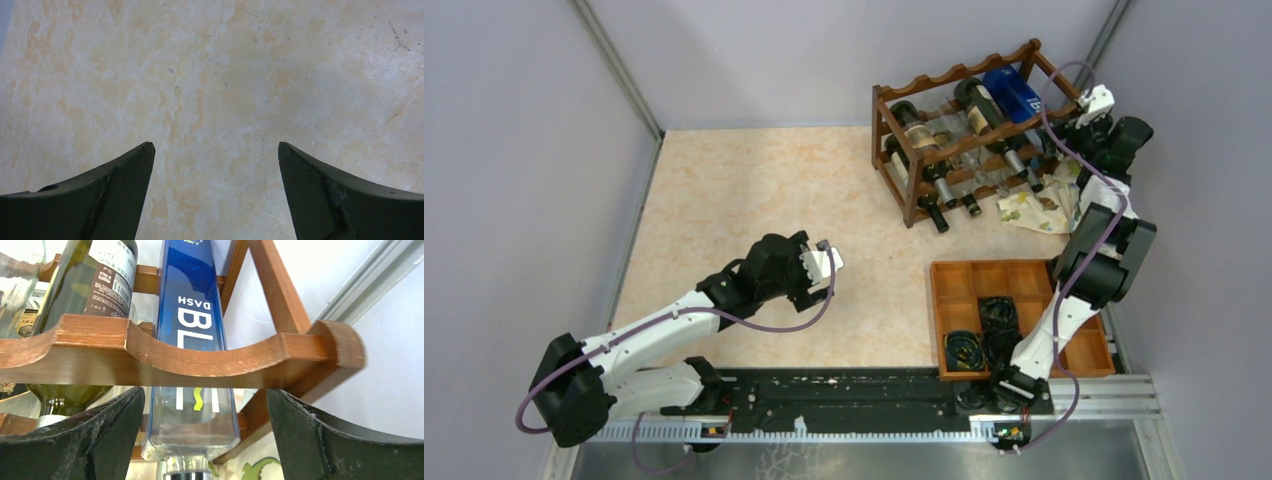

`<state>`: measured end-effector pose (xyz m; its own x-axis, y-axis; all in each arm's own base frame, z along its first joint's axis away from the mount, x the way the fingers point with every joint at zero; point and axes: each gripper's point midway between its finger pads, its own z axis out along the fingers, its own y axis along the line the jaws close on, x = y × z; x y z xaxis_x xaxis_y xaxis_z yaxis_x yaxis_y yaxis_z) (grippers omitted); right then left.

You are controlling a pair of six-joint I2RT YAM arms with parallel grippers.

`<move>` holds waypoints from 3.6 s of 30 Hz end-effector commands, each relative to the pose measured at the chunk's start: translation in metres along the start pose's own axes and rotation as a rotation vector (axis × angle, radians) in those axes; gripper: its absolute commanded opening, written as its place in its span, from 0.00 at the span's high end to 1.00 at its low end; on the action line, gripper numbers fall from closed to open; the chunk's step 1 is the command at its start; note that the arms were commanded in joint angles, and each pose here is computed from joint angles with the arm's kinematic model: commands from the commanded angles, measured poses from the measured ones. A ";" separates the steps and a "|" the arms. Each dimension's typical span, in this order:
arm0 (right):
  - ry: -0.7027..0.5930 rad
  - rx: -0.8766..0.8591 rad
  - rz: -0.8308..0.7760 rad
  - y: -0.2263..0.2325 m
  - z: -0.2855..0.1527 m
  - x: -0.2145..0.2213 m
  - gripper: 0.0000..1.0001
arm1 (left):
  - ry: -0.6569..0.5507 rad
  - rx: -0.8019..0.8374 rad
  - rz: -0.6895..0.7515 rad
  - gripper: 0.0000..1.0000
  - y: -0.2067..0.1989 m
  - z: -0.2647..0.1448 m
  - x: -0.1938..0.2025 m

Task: Put the wine bottle on the wine rack
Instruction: Place the wine bottle in the wine rack, then reset both arms

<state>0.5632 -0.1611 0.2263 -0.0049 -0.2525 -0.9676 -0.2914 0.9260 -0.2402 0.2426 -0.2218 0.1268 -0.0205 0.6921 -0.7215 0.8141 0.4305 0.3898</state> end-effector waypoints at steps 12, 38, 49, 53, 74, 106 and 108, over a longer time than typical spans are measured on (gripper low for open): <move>-0.162 0.010 -0.149 -0.012 -0.056 -0.109 0.09 | -0.056 0.044 0.007 0.01 -0.002 -0.003 -0.017; -0.089 -0.277 0.394 0.208 -0.262 -0.237 0.02 | -0.740 0.262 -0.611 0.01 0.015 -0.160 -0.201; -0.074 -0.566 0.542 0.303 -0.254 -0.263 0.02 | -0.932 0.145 -0.799 0.01 0.039 -0.231 -0.201; 0.037 -0.637 0.504 0.323 -0.241 -0.262 0.02 | -0.876 0.081 -0.812 0.01 0.046 -0.225 -0.191; -0.256 -0.240 0.214 0.254 -0.274 -0.398 0.01 | -0.896 -0.202 -0.631 0.01 0.124 -0.296 -0.253; -0.392 0.022 0.161 0.211 -0.324 -0.445 0.01 | -1.073 -0.042 -0.565 0.01 0.108 -0.336 -0.291; -0.394 0.019 0.160 0.212 -0.326 -0.444 0.02 | -1.084 -0.036 -0.573 0.01 0.106 -0.335 -0.290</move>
<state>0.1928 0.0600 0.6268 0.2961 0.0284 -0.9547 -0.3223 0.9439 -0.0719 0.1457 -0.1821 0.5601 0.1111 -0.4054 -0.9074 0.8113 0.5643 -0.1527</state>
